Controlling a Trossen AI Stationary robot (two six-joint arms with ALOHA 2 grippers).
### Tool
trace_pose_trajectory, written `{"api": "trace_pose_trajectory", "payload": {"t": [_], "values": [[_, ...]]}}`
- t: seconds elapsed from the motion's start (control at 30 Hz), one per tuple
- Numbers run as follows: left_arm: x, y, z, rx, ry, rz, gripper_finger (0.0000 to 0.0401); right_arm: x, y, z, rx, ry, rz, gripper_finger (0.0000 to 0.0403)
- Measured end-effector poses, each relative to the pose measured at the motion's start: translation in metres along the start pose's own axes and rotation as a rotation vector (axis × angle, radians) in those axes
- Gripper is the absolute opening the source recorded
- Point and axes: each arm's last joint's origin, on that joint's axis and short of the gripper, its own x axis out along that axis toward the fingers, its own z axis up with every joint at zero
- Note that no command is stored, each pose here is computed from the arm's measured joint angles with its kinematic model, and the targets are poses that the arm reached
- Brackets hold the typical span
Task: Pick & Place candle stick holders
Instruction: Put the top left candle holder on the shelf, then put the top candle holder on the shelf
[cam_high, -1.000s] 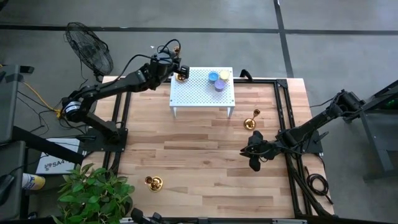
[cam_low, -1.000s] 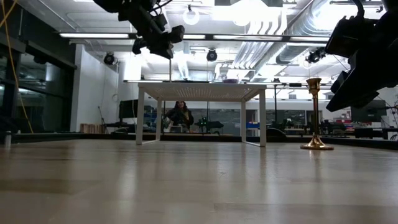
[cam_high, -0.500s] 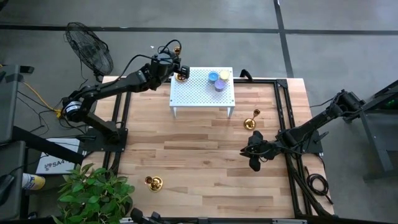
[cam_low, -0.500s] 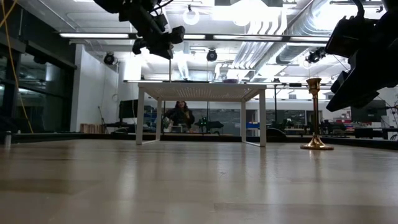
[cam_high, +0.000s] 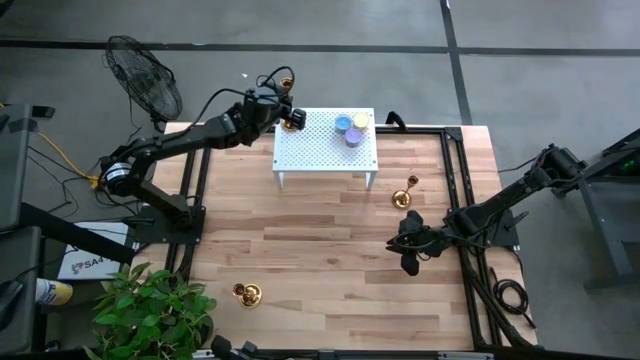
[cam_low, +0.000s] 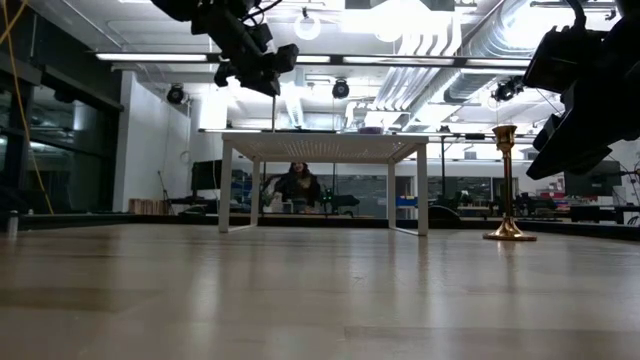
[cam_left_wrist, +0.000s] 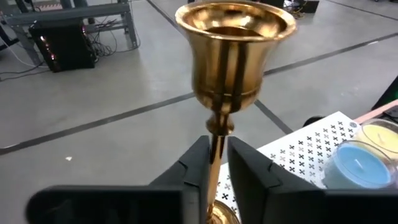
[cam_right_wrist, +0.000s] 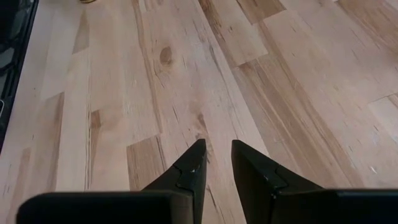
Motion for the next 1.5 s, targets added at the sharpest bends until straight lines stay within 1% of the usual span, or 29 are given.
{"api": "trace_pose_trajectory", "payload": {"t": [0.3,0.43,0.53,0.67,0.83,0.97,1.13,1.27,1.4,1.5], "values": [[-0.002,0.000,0.001,-0.003,-0.004,-0.005,0.0174,0.000,0.000,0.000,0.000,0.010,0.010,0.0071],[-0.011,-0.001,0.006,0.001,-0.025,-0.020,0.0204,0.000,-0.001,-0.001,-0.004,0.019,0.003,0.0071],[-0.022,-0.002,0.011,0.007,-0.040,-0.040,0.0210,0.000,-0.001,-0.002,-0.005,0.029,0.000,0.0071],[-0.039,-0.003,0.014,0.026,-0.027,-0.063,0.0211,0.000,-0.001,-0.003,-0.001,0.043,0.008,0.0071],[-0.065,-0.003,0.013,0.068,0.012,-0.090,0.0211,0.000,-0.002,-0.004,0.016,0.056,0.003,0.0071],[-0.089,-0.003,0.011,0.108,0.045,-0.086,0.0211,0.000,-0.004,-0.007,0.054,0.108,0.000,0.0071],[-0.120,-0.009,0.006,0.146,0.065,-0.136,0.0211,-0.003,-0.005,-0.015,0.114,0.165,-0.041,0.0071],[-0.141,-0.020,0.000,0.196,0.059,-0.175,0.0211,-0.006,-0.007,-0.023,0.156,0.221,-0.085,0.0071],[-0.159,-0.032,-0.013,0.243,0.047,-0.218,0.0211,-0.009,-0.012,-0.030,0.205,0.262,-0.163,0.0071],[-0.171,-0.041,-0.027,0.292,0.042,-0.240,0.0211,-0.010,-0.017,-0.031,0.231,0.256,-0.223,0.0071]]}}
